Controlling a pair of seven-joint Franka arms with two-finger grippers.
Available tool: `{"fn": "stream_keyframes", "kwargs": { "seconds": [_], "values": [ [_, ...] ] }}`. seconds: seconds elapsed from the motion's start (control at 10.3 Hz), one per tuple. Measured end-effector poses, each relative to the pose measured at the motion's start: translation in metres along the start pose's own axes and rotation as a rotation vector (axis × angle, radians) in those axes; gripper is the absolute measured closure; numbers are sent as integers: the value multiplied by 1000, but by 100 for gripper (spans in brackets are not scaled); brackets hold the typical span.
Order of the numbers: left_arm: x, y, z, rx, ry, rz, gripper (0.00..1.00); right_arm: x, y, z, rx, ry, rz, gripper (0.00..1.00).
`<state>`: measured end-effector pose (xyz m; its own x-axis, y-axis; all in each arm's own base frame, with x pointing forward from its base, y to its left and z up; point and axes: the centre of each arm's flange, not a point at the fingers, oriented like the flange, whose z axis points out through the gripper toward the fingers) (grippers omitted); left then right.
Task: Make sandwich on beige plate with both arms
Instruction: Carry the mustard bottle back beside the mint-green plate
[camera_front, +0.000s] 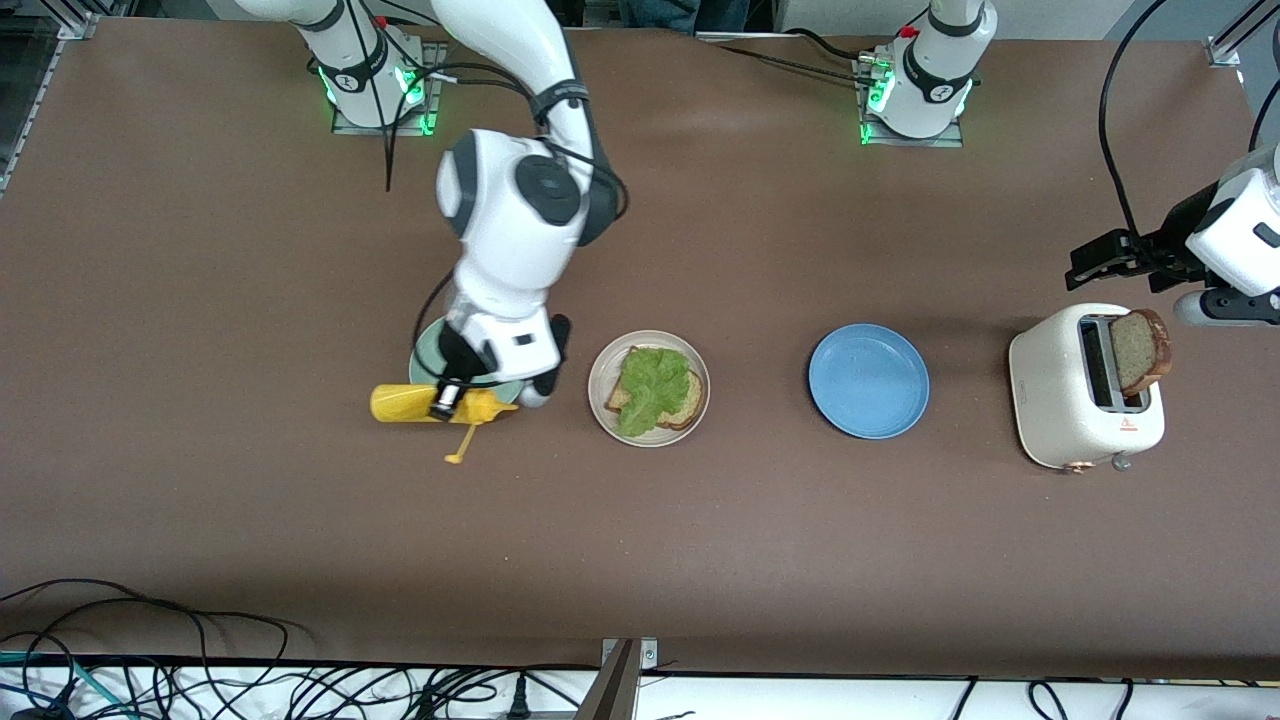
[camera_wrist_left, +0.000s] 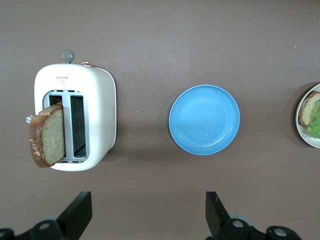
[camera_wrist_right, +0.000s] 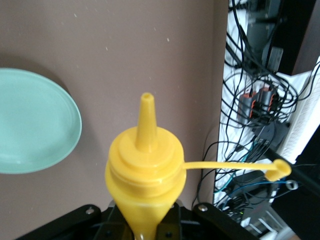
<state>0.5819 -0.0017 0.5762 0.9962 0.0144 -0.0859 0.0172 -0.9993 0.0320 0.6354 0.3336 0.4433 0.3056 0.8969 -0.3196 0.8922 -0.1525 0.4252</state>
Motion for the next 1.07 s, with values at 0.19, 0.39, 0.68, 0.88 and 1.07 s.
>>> {"fn": "stream_keyframes", "kwargs": {
  "seconds": [0.19, 0.39, 0.68, 0.88, 1.07],
  "values": [
    [0, 0, 0, 0, 0, 0, 0, -61, 39, 16, 111, 91, 80, 90],
    [0, 0, 0, 0, 0, -1, 0, -116, 64, 45, 250, 184, 198, 90],
    [0, 0, 0, 0, 0, 0, 0, -189, 78, 98, 435, 327, 348, 90],
    [0, 0, 0, 0, 0, 0, 0, -228, 71, 134, 539, 445, 401, 90],
    [0, 0, 0, 0, 0, 0, 0, -256, 49, 170, 608, 573, 440, 90]
  ]
}}
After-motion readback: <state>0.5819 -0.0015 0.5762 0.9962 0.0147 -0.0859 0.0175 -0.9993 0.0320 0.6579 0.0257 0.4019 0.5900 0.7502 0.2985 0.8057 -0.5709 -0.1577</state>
